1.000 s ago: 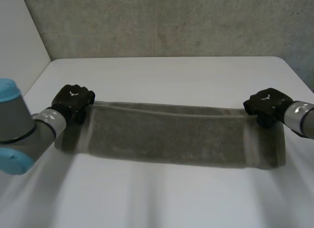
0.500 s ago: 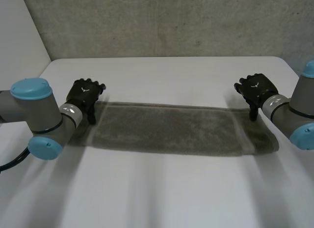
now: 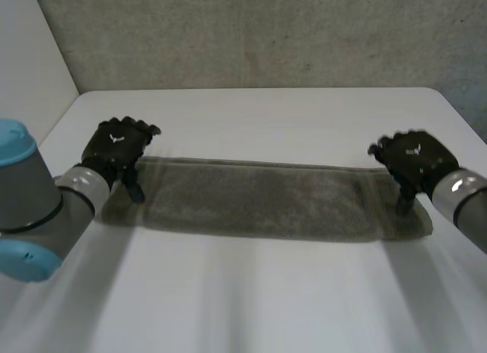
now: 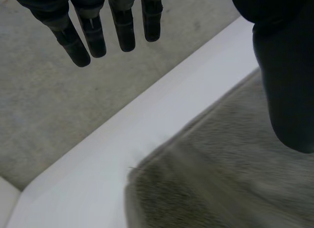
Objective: Fold the towel.
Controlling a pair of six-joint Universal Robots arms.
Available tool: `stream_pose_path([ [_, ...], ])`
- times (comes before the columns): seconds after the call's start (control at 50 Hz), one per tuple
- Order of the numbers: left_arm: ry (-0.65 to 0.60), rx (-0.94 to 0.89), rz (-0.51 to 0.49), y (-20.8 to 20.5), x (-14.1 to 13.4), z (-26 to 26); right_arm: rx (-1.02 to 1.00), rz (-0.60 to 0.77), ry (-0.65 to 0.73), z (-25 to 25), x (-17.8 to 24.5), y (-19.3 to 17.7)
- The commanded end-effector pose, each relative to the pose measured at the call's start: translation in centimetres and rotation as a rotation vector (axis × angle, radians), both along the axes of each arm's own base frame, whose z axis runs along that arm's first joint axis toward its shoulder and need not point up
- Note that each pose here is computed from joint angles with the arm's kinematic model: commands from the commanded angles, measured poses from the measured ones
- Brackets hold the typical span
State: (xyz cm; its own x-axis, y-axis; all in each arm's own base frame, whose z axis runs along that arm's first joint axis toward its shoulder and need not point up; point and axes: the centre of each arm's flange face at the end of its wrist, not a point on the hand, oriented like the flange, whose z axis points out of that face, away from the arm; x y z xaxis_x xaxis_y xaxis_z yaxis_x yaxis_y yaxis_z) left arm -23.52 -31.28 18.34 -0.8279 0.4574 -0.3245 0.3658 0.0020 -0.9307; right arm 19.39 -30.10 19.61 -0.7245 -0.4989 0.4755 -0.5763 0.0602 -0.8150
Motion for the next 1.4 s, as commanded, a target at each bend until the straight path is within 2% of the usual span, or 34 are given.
stream_pose_path([
  [0.02, 0.023, 0.004, -0.040, 2.5, 0.1, -0.2, 0.133, -0.017, -0.001, -3.0, -1.8, 1.2],
  [0.24, 0.052, 0.022, -0.034, 2.6, 0.1, -0.4, 0.180, -0.046, -0.008, -6.5, -3.2, -0.9],
  [0.54, 0.054, 0.021, -0.028, 2.5, 0.3, -0.3, 0.135, -0.164, 0.011, -6.3, -6.3, -3.7],
  [0.6, 0.056, 0.012, -0.025, 2.5, 0.3, 0.0, 0.090, -0.199, 0.054, -5.0, -7.6, -4.2],
  [0.64, 0.058, 0.003, -0.024, 2.5, 0.4, 0.3, 0.011, -0.243, 0.164, -2.9, -10.3, -4.9],
  [0.7, 0.063, -0.011, -0.021, 2.6, 0.5, 0.9, -0.024, -0.274, 0.238, -1.9, -12.2, -5.3],
  [0.74, 0.065, -0.020, -0.019, 2.6, 0.5, 1.2, -0.065, -0.309, 0.355, -0.7, -14.8, -6.0],
  [0.78, 0.071, -0.039, -0.017, 2.6, 0.6, 1.9, -0.087, -0.320, 0.386, -0.1, -15.2, -6.5],
  [0.82, 0.073, -0.048, -0.017, 2.7, 0.6, 2.1, -0.111, -0.312, 0.387, 0.7, -14.5, -6.7],
  [0.86, 0.076, -0.053, -0.016, 2.6, 0.6, 2.3, -0.196, -0.197, 0.343, 2.9, -8.9, -6.5],
  [0.88, 0.081, -0.061, -0.018, 2.6, 0.5, 2.6, -0.196, -0.196, 0.343, 2.9, -8.8, -6.5],
  [0.9, 0.081, -0.061, -0.018, 2.6, 0.5, 2.6, -0.242, -0.136, 0.305, 4.0, -5.9, -6.2],
  [0.92, 0.089, -0.067, -0.021, 2.5, 0.3, 2.8, -0.243, -0.135, 0.305, 4.0, -5.9, -6.2],
  [0.96, 0.099, -0.070, -0.022, 2.5, 0.2, 3.1, -0.309, -0.018, 0.204, 6.0, -0.4, -4.7],
  [0.98, 0.112, -0.075, -0.022, 2.4, 0.1, 3.3, -0.310, -0.017, 0.203, 6.0, -0.4, -4.6],
  [1.02, 0.127, -0.078, -0.023, 2.2, 0.0, 3.6, -0.353, 0.116, 0.114, 6.8, 5.1, -2.3],
  [1.04, 0.140, -0.080, -0.024, 2.2, -0.1, 3.8, -0.353, 0.117, 0.113, 6.8, 5.1, -2.3],
  [1.06, 0.140, -0.080, -0.024, 2.2, -0.1, 3.8, -0.365, 0.208, 0.076, 6.2, 8.4, -0.5],
  [1.08, 0.152, -0.080, -0.029, 2.2, -0.3, 4.0, -0.365, 0.209, 0.076, 6.2, 8.4, -0.5],
  [1.12, 0.162, -0.079, -0.036, 2.3, -0.6, 4.1, -0.368, 0.399, 0.039, 3.5, 14.7, 4.2],
  [1.14, 0.166, -0.080, -0.043, 2.5, -0.8, 4.2, -0.368, 0.399, 0.039, 3.4, 14.8, 4.2],
  [1.18, 0.166, -0.079, -0.045, 2.5, -0.9, 4.2, -0.332, 0.534, 0.040, 0.3, 18.3, 8.2],
  [1.24, 0.163, -0.070, -0.040, 2.6, -0.9, 3.9, -0.303, 0.574, 0.052, -1.2, 19.2, 9.5],
  [1.28, 0.162, -0.069, -0.043, 2.6, -1.1, 3.8, -0.226, 0.599, 0.092, -4.4, 19.4, 10.0],
  [1.4, 0.157, -0.057, -0.062, 2.7, -1.8, 3.2, -0.182, 0.599, 0.118, -5.6, 19.0, 10.0],
])
